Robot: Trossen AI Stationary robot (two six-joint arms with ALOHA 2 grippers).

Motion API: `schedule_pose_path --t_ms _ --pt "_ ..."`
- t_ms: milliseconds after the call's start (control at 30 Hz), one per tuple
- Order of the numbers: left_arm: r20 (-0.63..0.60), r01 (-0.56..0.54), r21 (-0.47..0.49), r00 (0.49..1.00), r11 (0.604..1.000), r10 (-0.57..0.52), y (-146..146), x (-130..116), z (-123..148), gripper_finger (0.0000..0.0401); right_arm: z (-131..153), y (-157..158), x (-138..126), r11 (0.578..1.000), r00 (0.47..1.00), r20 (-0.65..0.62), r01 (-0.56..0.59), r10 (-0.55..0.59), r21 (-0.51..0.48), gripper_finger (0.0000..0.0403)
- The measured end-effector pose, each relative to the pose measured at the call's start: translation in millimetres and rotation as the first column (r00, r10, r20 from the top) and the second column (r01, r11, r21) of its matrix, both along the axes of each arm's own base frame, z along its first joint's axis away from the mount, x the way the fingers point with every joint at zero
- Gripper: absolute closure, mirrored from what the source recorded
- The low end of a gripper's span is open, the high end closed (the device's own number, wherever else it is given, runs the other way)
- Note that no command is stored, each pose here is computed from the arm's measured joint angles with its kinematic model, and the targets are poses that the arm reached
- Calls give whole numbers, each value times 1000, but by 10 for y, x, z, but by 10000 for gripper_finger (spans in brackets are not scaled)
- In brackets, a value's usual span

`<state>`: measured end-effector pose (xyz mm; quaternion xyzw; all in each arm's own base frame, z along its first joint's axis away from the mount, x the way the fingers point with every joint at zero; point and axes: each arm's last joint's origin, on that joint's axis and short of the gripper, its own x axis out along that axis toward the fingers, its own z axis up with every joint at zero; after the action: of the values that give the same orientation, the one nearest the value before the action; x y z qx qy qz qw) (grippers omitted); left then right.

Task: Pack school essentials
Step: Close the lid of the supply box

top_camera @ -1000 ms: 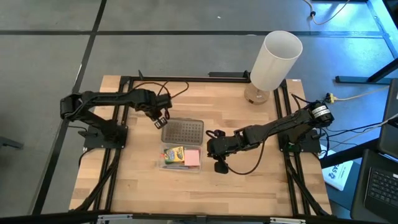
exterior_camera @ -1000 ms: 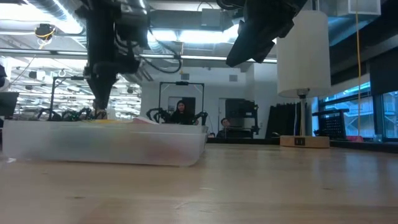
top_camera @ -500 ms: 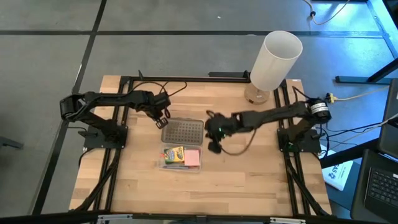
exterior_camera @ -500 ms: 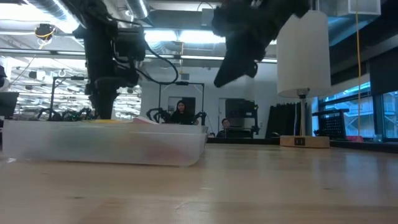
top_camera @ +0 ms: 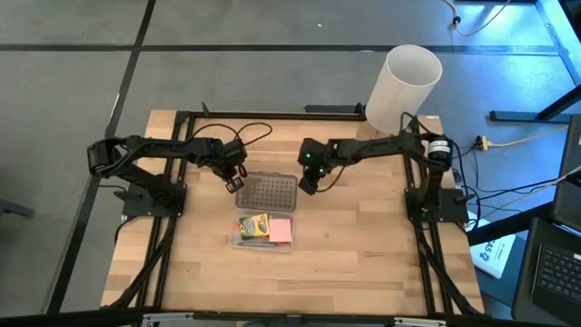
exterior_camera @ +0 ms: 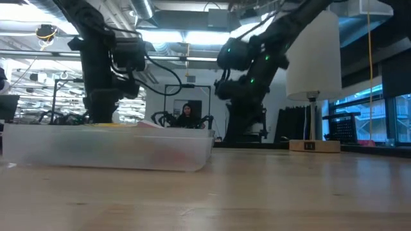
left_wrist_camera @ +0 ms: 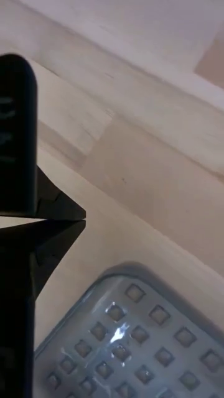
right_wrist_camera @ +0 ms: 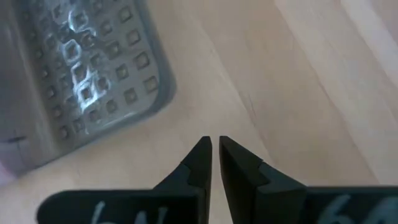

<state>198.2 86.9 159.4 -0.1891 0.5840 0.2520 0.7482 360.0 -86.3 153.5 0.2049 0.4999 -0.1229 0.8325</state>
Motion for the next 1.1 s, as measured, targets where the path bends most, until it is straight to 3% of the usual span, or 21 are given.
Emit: schedule_pose_path --t_ms 300,600,767,1100 --pt "20 31 3 999 1000 -31 0 8 -43 400 -282 -172 104 999 999 47 -24 23 25 368" --pt "32 41 -7 999 999 -41 -12 20 -41 401 -265 -169 171 982 975 161 -167 151 93 368" --pt "36 52 -15 998 999 -51 -27 26 -42 401 -235 -164 186 976 968 184 -191 170 104 368" --pt "87 177 -84 982 981 -170 -75 54 -37 401 -219 -143 186 957 951 219 -253 219 141 368"
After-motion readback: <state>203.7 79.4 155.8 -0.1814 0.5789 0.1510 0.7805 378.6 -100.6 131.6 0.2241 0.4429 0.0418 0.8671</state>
